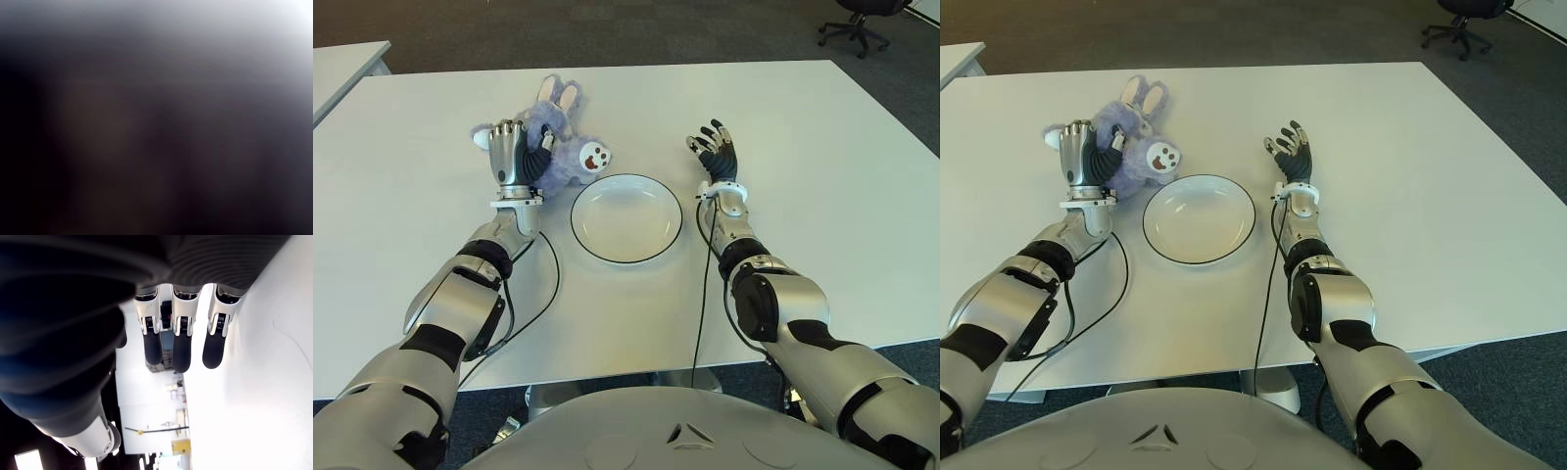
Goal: Put the doll into the plate.
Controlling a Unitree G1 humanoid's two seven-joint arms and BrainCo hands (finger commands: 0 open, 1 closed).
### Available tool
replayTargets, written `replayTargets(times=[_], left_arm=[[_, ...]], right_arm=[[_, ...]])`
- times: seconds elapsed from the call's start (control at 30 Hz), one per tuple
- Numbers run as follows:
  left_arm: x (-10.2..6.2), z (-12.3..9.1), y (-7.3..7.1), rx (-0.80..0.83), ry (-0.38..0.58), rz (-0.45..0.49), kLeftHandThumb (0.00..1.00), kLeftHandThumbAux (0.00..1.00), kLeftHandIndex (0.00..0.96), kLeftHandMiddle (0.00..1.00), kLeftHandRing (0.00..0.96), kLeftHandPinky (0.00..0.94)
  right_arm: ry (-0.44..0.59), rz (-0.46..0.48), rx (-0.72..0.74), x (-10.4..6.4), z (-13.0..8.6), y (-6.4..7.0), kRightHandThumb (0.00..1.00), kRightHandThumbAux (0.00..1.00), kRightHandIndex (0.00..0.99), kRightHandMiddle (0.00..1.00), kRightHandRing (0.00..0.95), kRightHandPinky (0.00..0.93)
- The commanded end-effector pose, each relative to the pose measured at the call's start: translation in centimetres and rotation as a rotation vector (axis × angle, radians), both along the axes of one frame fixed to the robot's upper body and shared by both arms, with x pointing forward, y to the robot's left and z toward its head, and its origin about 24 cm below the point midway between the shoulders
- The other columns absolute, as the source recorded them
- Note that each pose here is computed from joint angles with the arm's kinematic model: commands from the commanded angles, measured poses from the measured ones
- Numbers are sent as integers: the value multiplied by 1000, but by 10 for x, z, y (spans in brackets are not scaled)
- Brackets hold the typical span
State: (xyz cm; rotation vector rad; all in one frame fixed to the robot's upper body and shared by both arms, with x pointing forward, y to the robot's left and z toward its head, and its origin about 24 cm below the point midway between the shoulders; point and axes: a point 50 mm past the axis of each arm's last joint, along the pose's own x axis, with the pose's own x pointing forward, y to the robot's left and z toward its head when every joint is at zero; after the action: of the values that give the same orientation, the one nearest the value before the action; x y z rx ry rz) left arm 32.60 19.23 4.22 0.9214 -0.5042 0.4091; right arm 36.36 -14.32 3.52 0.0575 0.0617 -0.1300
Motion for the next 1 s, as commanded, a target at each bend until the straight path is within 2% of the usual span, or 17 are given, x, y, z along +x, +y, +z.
replayTargets(times=[0.03, 0.43, 1.0], left_arm=[[-23, -34, 0, 35, 107, -3, 619, 621, 762, 845, 851, 852], [-20, -25, -1, 37, 55, -17, 619, 624, 759, 849, 859, 866], [-16, -15, -1, 35, 4, -40, 617, 624, 756, 855, 866, 877]], right_arm=[[256, -9, 29, -39, -62, 1, 396, 794, 82, 164, 188, 235], [256, -4, 22, -39, -62, 2, 362, 795, 84, 165, 191, 238], [258, -1, 24, -38, -62, 2, 371, 795, 85, 165, 189, 233]])
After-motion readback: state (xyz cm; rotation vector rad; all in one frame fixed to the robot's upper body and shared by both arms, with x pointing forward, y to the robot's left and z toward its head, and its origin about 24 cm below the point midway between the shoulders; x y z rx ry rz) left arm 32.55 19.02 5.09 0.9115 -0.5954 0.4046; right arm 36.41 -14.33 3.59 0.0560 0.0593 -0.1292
